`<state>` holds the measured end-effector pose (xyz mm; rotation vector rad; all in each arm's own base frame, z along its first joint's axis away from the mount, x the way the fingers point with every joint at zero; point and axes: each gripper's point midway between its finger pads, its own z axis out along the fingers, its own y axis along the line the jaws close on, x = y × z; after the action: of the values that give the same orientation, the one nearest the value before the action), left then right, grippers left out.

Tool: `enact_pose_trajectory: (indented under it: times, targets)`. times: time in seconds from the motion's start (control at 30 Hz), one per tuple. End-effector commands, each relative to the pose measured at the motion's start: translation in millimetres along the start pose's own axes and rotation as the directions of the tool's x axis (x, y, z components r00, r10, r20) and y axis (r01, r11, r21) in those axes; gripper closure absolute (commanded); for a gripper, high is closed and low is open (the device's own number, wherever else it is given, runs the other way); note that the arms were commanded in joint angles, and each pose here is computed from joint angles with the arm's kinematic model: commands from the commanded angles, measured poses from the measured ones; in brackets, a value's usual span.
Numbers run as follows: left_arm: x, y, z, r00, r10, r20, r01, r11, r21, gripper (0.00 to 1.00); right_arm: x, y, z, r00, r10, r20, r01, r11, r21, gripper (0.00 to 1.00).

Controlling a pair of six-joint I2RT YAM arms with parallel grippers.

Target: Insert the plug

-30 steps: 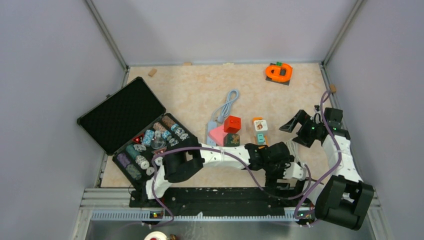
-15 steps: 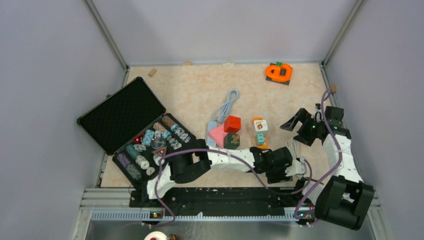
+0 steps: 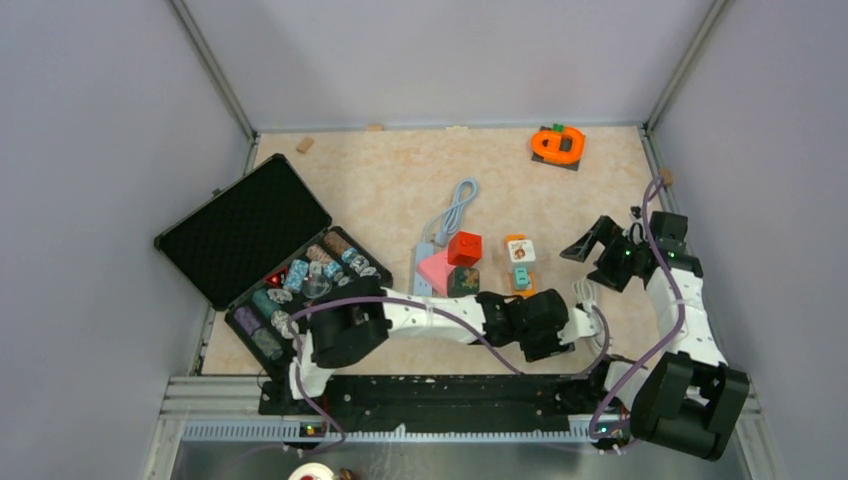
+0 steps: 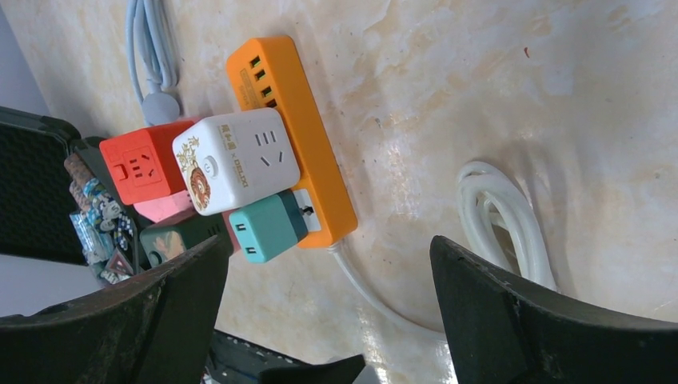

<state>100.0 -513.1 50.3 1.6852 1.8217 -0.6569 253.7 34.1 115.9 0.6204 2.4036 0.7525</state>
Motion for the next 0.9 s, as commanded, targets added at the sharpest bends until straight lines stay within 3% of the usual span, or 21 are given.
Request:
enact_pose_trajectory:
  times: [0.0, 0.17, 0.37, 0.6, 0.67, 0.77, 0.87]
  targets:
    - [-79, 15, -61, 0.953, -0.074, 0.294, 0.09, 0.995, -0.039, 0.49, -17, 19, -9, 0.996, -0.073, 0.057, 0.074, 0.997, -0.019, 0.08]
    - [-90, 38, -109, 0.874, -0.225, 0.431, 0.247, 0.969, 0.006, 0.5, -18, 35, -9, 0.99, -0.129, 0.063, 0.13, 0.991, -0.015, 0.08]
    - [-86, 94, -177, 0.659, -0.451, 0.602, 0.512, 0.855, 0.08, 0.64, -20, 66, -16, 0.966, -0.208, 0.151, 0.217, 0.975, -0.04, 0.08]
    - [-46, 159, -246, 0.351, -0.543, 0.763, 0.817, 0.575, 0.033, 0.83, -1, 105, -11, 0.935, -0.291, 0.204, 0.314, 0.945, -0.091, 0.08]
    - [-30, 169, -260, 0.273, -0.547, 0.791, 0.877, 0.48, 0.03, 0.88, 8, 122, -9, 0.919, -0.323, 0.227, 0.354, 0.929, -0.111, 0.08]
    - [-7, 183, -280, 0.11, -0.558, 0.823, 0.954, 0.291, 0.07, 0.92, 20, 152, -7, 0.889, -0.368, 0.273, 0.417, 0.897, -0.149, 0.08]
    - [10, 188, -290, 0.008, -0.584, 0.812, 0.98, 0.165, 0.108, 0.95, 42, 185, -3, 0.864, -0.403, 0.302, 0.473, 0.855, -0.213, 0.07]
